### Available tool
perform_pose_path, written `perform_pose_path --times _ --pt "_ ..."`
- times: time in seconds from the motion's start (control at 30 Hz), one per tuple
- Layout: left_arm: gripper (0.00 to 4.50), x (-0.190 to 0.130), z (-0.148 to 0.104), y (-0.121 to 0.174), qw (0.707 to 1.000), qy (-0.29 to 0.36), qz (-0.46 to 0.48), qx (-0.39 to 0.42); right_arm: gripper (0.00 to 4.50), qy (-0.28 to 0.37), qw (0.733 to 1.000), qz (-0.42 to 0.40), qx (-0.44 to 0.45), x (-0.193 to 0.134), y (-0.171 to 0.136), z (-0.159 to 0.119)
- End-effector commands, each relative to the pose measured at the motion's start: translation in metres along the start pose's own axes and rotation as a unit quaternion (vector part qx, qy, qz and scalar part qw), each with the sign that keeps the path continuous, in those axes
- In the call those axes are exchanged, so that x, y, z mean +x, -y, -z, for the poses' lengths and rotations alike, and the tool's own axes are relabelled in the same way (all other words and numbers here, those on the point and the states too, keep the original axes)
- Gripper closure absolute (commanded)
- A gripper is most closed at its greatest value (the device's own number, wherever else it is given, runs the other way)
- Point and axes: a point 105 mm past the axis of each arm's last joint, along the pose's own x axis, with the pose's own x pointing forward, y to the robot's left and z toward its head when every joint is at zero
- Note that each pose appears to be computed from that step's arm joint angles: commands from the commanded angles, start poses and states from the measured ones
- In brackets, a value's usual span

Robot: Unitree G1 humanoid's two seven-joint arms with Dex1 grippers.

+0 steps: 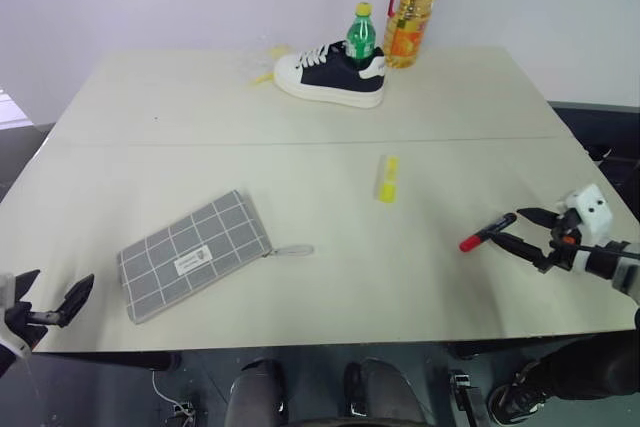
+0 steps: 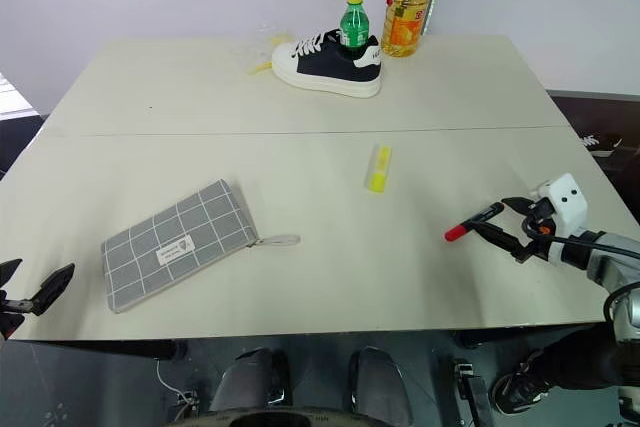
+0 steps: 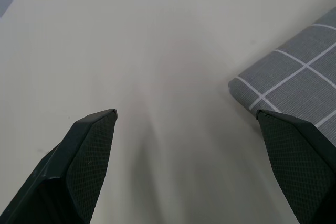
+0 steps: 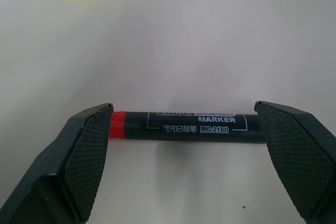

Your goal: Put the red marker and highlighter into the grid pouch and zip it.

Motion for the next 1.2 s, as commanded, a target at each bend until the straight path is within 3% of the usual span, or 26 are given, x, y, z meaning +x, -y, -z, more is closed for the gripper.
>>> perform_pose_path --times 0.03,0.23,0.37,0.43,0.5,0.6,0.7,0.8,0.93,1.2 --pt "0.04 -0.002 -0.008 -0.003 1.0 0.008 -0.006 0.018 0.0 0.023 1.0 -0.007 -0.015 0.002 -0.004 -0.017" --pt "0.04 -0.003 -0.011 -0.001 1.0 0.02 -0.009 0.007 0.0 0.066 0.996 -0.052 -0.035 0.019 -0.026 -0.053" --pt "0.04 0.001 -0.015 0.002 0.999 0.038 -0.014 0.015 0.0 0.112 0.984 -0.132 -0.052 0.045 -0.071 -0.086" --pt "0.0 0.003 -0.02 0.004 0.998 0.059 -0.024 0.013 0.56 0.15 0.968 -0.192 -0.055 0.065 -0.109 -0.11" --pt "0.0 0.003 -0.021 0.006 0.997 0.075 -0.03 0.01 1.42 0.174 0.953 -0.242 -0.061 0.077 -0.141 -0.127" --pt "0.0 0.003 -0.017 0.013 0.997 0.074 -0.024 0.016 2.94 0.16 0.943 -0.277 -0.088 0.097 -0.175 -0.13" --pt "0.0 0.004 -0.018 0.014 0.996 0.078 -0.024 0.018 4.39 0.146 0.942 -0.279 -0.113 0.112 -0.19 -0.125" --pt "0.0 0.008 -0.025 0.018 0.996 0.088 -0.013 0.028 4.48 0.148 0.932 -0.309 -0.121 0.131 -0.229 -0.119" --pt "0.0 0.012 -0.022 0.025 0.996 0.079 0.004 0.05 4.48 0.102 0.928 -0.321 -0.158 0.163 -0.275 -0.101" --pt "0.0 0.011 -0.019 0.025 0.995 0.077 0.005 0.06 4.48 0.067 0.918 -0.346 -0.184 0.191 -0.316 -0.095"
